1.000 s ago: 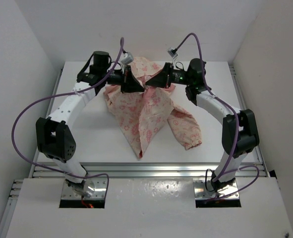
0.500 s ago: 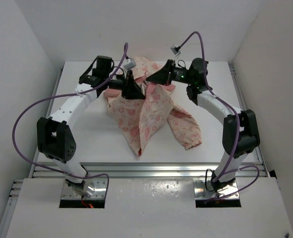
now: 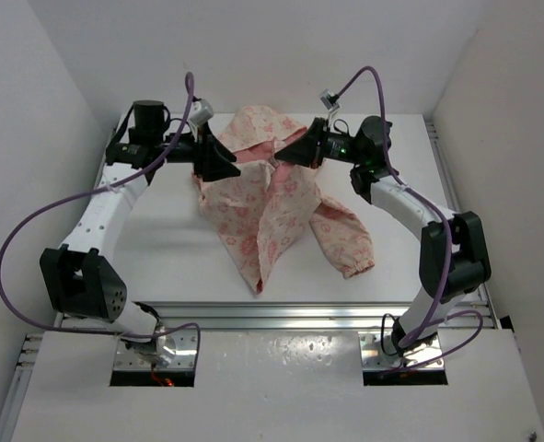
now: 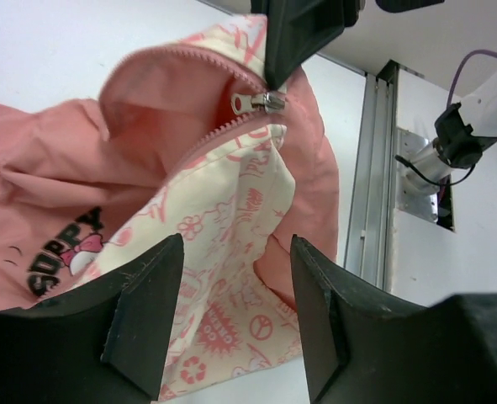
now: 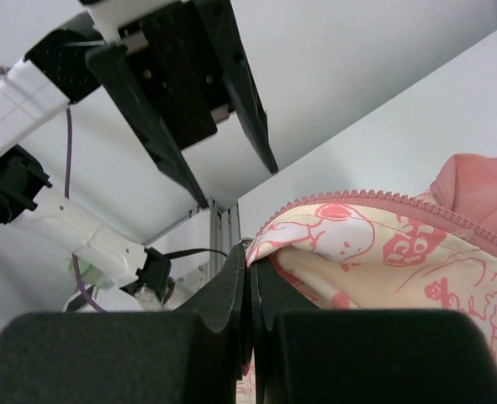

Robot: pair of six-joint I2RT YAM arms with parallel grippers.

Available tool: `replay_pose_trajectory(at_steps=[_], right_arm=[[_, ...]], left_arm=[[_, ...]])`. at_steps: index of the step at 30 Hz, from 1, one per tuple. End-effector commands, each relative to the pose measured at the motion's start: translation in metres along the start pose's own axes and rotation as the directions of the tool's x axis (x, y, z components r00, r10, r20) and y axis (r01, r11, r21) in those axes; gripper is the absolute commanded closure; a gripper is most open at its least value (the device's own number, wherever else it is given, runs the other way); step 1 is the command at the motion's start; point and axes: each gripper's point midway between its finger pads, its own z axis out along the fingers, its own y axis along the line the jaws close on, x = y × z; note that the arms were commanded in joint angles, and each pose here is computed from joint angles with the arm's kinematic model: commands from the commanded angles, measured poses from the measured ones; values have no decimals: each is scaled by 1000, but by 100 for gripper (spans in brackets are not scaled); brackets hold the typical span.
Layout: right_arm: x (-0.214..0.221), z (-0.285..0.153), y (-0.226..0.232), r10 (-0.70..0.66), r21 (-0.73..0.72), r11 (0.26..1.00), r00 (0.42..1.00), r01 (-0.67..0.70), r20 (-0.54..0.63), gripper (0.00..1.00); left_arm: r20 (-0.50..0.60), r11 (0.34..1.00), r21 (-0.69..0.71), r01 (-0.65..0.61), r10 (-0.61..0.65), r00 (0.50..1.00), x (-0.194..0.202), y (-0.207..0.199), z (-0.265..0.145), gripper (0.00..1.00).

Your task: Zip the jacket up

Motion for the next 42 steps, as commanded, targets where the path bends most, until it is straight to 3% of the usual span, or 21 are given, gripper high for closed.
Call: replay_pose_trajectory(at_steps=[1, 15, 18, 30, 42], right_arm=[[-20, -6, 32, -162, -67, 984, 986, 165, 42, 100], [-2, 1, 54, -213, -173, 963, 977, 208, -9, 100], [1, 1, 56, -221, -187, 959, 975, 214, -18, 100], [8, 2, 51, -216, -188, 960, 976, 206, -36, 100], [0, 4, 55, -235, -193, 955, 972, 227, -19, 100]], left_arm=[[62, 990, 58, -128, 125, 990, -30, -16, -9, 41], [73, 940, 318, -122, 104, 992, -30, -39, 39, 40], [83, 928, 350, -131, 109, 991, -32, -43, 41, 44], [95, 903, 414, -116, 84, 992, -33, -49, 41, 64], [59, 917, 392, -78, 60, 996, -27, -47, 52, 65]])
